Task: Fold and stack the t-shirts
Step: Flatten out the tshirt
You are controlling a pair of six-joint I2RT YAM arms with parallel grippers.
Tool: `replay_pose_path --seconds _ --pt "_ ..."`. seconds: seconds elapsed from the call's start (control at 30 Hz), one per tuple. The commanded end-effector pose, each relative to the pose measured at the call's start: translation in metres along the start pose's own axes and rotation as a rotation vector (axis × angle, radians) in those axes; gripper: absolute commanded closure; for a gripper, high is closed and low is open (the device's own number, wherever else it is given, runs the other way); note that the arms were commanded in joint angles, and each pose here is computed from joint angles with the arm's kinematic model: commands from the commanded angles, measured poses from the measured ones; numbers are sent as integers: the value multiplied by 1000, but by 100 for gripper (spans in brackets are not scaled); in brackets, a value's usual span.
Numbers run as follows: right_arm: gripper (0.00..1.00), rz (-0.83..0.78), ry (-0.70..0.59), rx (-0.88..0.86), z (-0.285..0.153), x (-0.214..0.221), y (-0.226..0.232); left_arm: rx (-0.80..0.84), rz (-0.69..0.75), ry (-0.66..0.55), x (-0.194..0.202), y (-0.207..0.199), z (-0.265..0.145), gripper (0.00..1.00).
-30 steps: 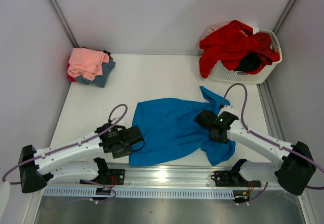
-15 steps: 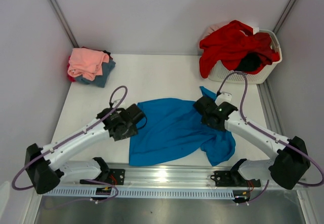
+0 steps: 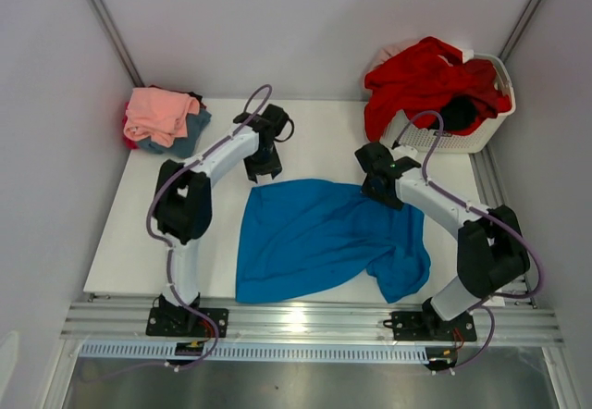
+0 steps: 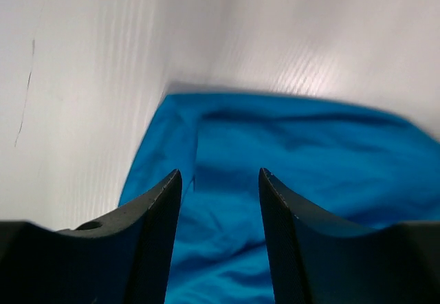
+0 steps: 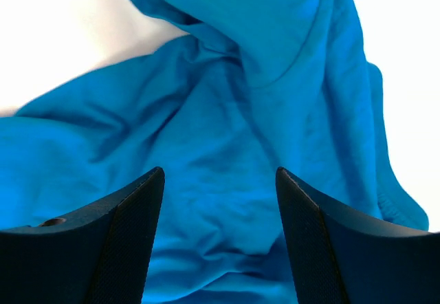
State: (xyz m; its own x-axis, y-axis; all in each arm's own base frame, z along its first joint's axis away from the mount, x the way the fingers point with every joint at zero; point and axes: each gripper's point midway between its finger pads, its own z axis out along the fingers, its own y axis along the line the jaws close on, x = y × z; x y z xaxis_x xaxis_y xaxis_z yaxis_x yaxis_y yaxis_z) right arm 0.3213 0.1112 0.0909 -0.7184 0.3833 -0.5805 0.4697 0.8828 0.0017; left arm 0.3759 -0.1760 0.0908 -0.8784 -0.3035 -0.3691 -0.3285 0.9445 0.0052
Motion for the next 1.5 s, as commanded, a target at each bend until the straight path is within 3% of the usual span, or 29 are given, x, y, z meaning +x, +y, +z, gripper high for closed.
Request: replay_pose_path --seconds 0.0,0.33,0.57,0.9,0.97,1.03,1.07,1.3,1.47 --pt "31 35 -57 -71 -16 -24 15 -11 51 77 -12 4 5 48" --pt "30 96 -132 -141 -39 -30 -3 98 16 246 1 1 42 50" --pt "30 112 -134 -154 -43 -22 -12 131 23 292 10 -6 49 68" --pt "30 114 -144 -176 -51 -21 -19 94 27 321 20 -1 66 64" --pt "30 111 -147 -179 -52 -21 -21 99 27 321 21 -2 67 74" --pt "30 107 -146 -175 -53 -20 -22 103 25 320 20 -3 68 95" --pt "30 102 -148 -172 -52 -20 -23 103 23 319 19 -4 67 99" --pt "31 90 -155 -142 -46 -18 -28 102 12 269 1 -2 55 99" --pt "30 92 -178 -58 -28 -19 -35 35 -76 174 -36 38 43 100"
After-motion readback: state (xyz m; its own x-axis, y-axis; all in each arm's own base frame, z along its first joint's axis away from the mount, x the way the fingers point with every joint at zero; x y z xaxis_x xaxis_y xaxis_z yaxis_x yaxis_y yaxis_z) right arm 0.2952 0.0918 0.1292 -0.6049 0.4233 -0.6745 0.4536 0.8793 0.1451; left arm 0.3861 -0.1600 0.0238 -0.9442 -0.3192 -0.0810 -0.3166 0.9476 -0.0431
